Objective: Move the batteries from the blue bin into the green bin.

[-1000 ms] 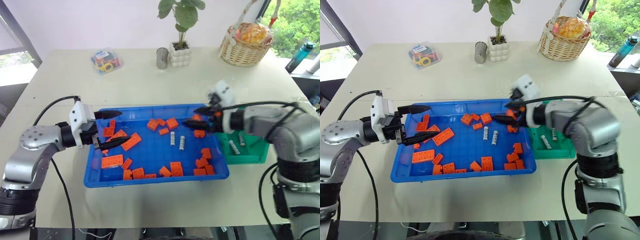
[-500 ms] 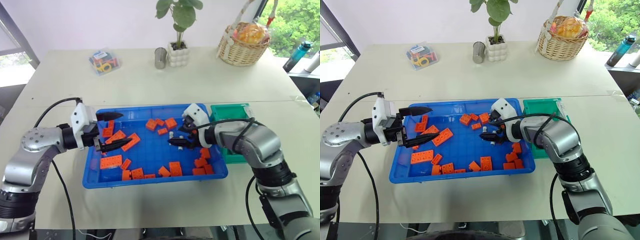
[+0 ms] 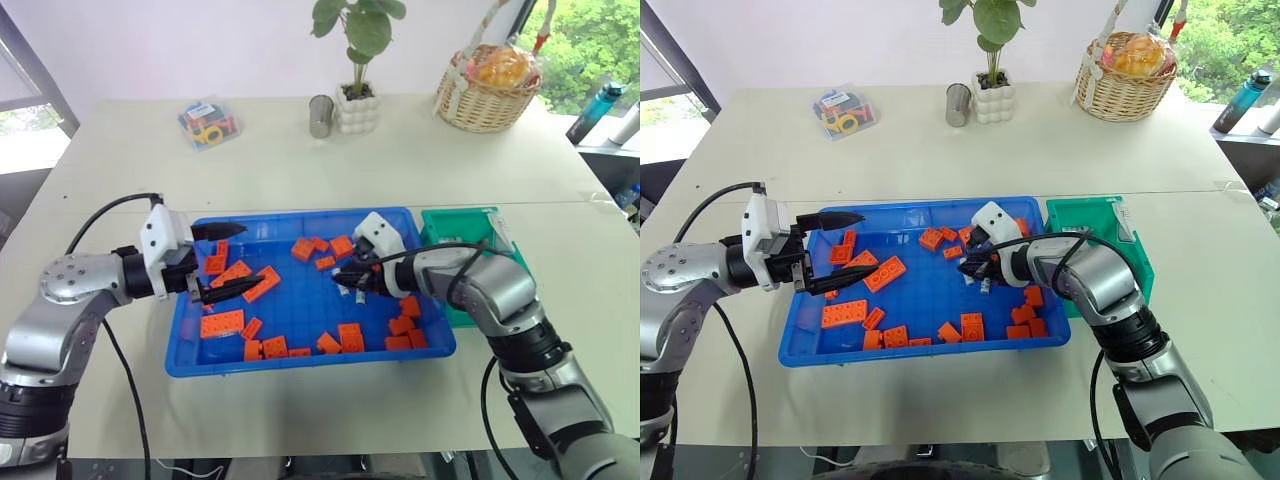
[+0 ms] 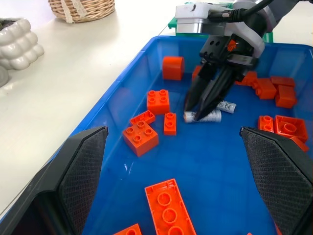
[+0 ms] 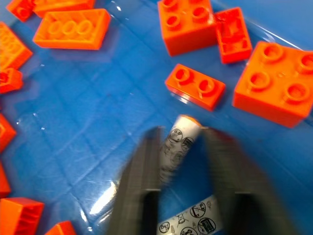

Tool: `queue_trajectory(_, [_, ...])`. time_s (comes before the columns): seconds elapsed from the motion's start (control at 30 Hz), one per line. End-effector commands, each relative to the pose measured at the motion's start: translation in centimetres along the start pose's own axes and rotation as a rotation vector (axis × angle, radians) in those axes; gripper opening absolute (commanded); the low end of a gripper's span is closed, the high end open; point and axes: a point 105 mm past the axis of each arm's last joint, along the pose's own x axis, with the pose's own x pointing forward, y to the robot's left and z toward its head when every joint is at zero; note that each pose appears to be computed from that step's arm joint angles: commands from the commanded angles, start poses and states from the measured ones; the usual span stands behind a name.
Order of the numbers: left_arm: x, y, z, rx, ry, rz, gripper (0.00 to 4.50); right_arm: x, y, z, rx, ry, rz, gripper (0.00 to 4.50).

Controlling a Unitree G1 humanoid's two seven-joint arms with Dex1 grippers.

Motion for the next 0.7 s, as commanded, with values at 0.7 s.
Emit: queue_trajectory(0.7, [-1.0, -3.0, 0.8, 0.000, -0.015, -0.183, 4.50, -3.6, 2.7, 1.7, -0.178, -0.072, 0.143, 1.73])
